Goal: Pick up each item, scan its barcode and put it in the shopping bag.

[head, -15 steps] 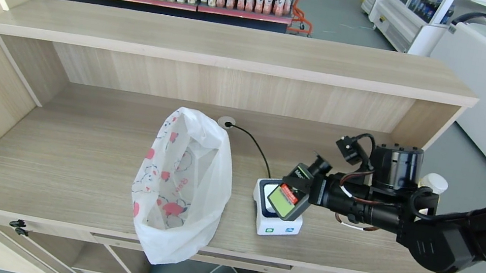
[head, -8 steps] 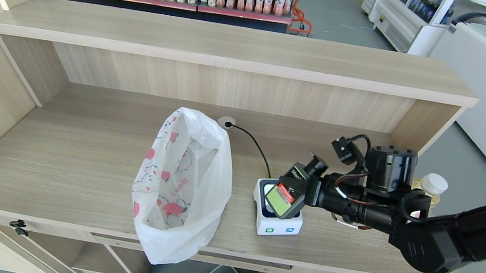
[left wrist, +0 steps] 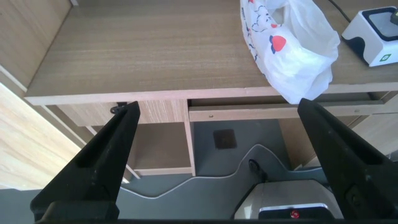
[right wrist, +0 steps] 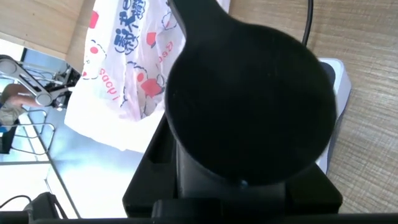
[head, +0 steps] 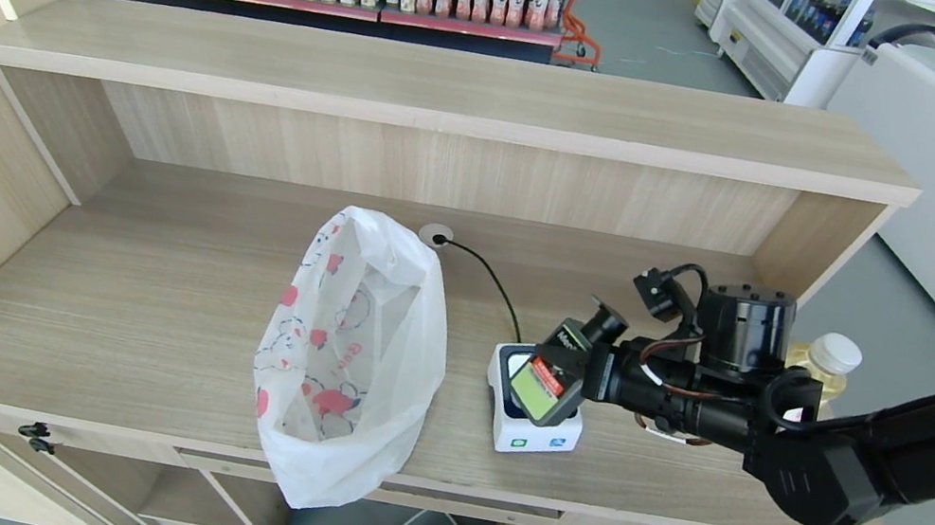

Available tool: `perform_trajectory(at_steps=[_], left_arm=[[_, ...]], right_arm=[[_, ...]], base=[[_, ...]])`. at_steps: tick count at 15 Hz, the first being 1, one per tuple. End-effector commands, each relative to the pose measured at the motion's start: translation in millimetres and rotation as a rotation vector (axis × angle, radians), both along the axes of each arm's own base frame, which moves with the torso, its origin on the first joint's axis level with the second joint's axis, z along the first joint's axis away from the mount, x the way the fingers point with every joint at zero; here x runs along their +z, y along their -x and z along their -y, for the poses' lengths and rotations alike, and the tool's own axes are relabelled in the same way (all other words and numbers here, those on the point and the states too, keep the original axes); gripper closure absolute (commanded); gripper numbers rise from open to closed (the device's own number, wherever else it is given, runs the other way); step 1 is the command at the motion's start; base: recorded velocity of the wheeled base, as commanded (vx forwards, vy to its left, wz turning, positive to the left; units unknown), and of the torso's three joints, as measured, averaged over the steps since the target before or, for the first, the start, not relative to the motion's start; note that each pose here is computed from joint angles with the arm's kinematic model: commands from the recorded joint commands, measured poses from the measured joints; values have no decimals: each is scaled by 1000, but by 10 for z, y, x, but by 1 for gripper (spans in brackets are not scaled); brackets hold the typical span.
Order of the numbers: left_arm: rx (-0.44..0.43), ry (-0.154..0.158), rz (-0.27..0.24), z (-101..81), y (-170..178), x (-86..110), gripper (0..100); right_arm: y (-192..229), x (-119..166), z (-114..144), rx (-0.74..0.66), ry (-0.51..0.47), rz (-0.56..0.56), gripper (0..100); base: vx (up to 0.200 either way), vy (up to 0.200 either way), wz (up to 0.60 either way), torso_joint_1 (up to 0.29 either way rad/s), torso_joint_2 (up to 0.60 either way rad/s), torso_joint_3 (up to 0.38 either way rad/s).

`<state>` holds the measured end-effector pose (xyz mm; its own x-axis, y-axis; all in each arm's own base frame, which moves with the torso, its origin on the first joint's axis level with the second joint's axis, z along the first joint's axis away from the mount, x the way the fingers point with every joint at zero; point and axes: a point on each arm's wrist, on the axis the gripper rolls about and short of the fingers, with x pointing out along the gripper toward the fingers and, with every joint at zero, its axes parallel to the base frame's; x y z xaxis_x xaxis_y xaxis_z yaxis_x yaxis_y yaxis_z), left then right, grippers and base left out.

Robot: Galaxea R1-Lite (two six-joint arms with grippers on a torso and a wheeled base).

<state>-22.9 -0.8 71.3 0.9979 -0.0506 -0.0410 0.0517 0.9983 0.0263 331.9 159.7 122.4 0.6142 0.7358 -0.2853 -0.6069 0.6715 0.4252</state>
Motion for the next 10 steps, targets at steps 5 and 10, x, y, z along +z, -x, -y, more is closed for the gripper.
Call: perform_trajectory(at_steps=[5, 10], left_arm=[[0, -1, 0, 0, 0, 0, 0], [0, 0, 0, 0, 0, 0, 0]], right_arm=[[-13, 12, -9, 3, -13, 20, 100], [-9, 8, -38, 11, -13, 20, 100]], base=[[0, 0, 0, 0, 0, 0], [0, 0, 0, 0, 0, 0]])
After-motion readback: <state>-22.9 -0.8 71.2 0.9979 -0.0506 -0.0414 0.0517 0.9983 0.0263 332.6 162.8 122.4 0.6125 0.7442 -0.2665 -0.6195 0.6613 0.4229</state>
